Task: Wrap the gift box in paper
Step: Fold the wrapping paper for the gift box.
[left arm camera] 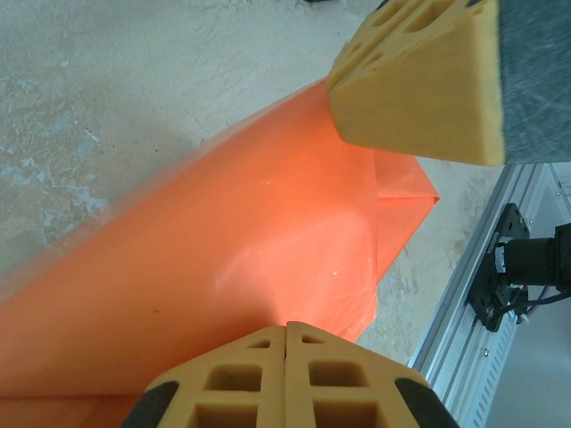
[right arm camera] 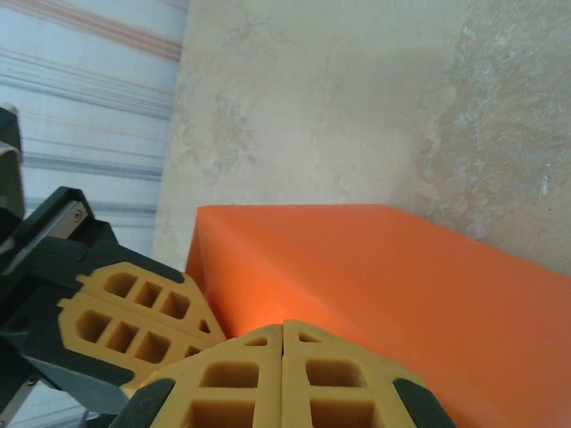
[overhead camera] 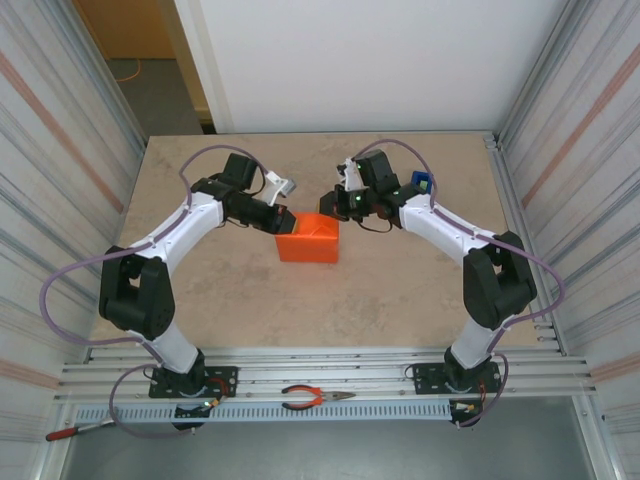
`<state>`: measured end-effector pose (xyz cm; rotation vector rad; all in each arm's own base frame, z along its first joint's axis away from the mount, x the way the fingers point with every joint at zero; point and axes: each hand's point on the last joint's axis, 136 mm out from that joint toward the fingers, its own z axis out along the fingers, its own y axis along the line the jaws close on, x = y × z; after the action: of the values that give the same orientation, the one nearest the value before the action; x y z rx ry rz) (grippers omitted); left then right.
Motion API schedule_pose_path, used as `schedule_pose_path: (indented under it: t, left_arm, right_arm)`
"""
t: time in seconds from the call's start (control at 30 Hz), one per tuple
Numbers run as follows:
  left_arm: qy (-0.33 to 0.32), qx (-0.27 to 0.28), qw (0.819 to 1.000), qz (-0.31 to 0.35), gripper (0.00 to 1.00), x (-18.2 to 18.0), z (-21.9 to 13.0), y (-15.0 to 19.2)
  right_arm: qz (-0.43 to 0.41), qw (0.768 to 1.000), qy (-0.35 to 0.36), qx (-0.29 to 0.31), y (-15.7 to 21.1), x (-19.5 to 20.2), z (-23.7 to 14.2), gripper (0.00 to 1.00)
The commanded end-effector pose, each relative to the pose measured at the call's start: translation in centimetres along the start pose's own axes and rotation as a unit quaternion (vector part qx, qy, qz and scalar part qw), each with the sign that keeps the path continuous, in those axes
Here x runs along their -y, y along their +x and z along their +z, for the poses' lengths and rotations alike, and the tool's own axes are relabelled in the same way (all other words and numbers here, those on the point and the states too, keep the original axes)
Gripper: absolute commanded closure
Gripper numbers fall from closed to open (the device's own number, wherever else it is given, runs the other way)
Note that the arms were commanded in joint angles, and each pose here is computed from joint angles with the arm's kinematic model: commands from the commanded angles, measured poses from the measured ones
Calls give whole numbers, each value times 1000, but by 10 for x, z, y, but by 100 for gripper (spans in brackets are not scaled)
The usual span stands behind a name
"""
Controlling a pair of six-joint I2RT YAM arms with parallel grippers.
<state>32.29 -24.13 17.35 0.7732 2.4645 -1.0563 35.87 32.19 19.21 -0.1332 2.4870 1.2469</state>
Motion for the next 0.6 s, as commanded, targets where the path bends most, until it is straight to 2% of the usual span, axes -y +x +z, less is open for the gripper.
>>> schedule_pose_path:
  t: [0.0,0.13,0.37,0.57]
  left_arm:
    - [0,-13,1000,-7,100,1,2,12]
    - [3,-14,1000,-6,100,3,3,13]
    - [13,-1,1000,-5,100,8,0,5]
    - [54,85,995,-17,100,28,-39,-43]
  right_arm:
    - [-13,1000,-4,-9,5,-16,2,100]
    - [-14,1000,-3,-20,17,-18,10,100]
    - [1,998,14,-55,52,2,24,100]
    - [10,997,36,-66,69,23,24,100]
